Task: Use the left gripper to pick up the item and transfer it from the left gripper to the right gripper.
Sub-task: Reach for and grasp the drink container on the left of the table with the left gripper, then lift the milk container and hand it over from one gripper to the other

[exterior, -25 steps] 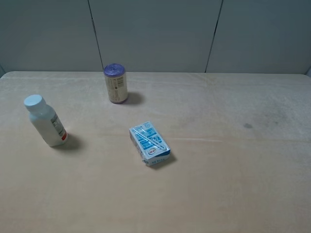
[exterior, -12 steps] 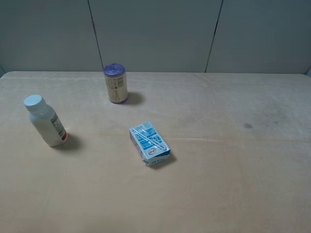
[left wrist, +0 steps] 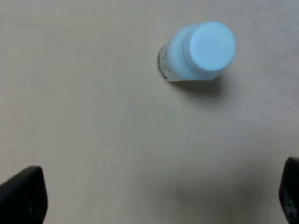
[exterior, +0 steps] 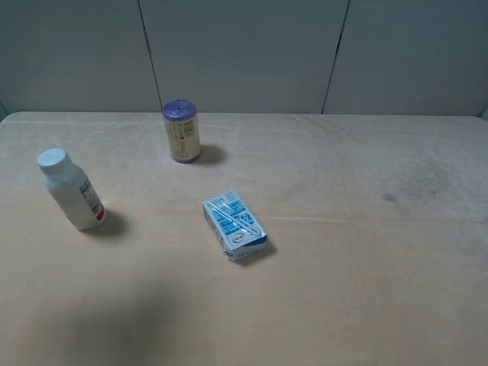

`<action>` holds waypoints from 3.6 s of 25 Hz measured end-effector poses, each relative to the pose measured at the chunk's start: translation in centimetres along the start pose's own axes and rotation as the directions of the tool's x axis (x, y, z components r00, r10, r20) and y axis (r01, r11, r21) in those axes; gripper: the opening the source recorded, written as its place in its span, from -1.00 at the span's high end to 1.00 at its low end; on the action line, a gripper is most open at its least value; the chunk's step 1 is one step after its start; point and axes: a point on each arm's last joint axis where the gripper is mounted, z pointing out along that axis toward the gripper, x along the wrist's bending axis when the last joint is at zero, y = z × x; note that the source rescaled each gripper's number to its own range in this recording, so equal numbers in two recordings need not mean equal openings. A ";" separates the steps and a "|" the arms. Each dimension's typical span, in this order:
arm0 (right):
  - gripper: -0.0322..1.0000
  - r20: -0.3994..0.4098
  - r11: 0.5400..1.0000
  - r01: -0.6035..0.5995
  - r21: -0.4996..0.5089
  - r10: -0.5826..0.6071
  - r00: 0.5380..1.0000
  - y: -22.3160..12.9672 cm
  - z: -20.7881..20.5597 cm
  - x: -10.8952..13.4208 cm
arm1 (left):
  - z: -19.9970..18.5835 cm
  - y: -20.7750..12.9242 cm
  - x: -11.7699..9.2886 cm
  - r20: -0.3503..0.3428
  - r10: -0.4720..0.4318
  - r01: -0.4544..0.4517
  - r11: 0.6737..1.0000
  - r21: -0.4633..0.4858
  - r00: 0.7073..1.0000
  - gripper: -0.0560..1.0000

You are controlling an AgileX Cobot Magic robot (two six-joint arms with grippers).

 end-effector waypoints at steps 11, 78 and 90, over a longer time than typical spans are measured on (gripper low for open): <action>-1.00 0.000 1.000 0.000 0.000 0.000 1.000 0.0 0.0 0.0 | 6.4 2.0 -1.6 -0.076 -0.067 0.078 0.985 0.156 0.995 -1.00; -1.00 0.001 1.000 -0.001 0.000 0.001 1.000 0.0 0.0 0.0 | 19.2 2.6 -6.0 -0.121 -0.085 0.115 0.957 0.268 0.989 0.83; -1.00 0.000 1.000 -0.001 0.001 0.001 1.000 0.0 0.0 0.0 | 13.6 4.9 -6.5 -0.099 -0.097 0.116 0.971 0.210 0.990 0.83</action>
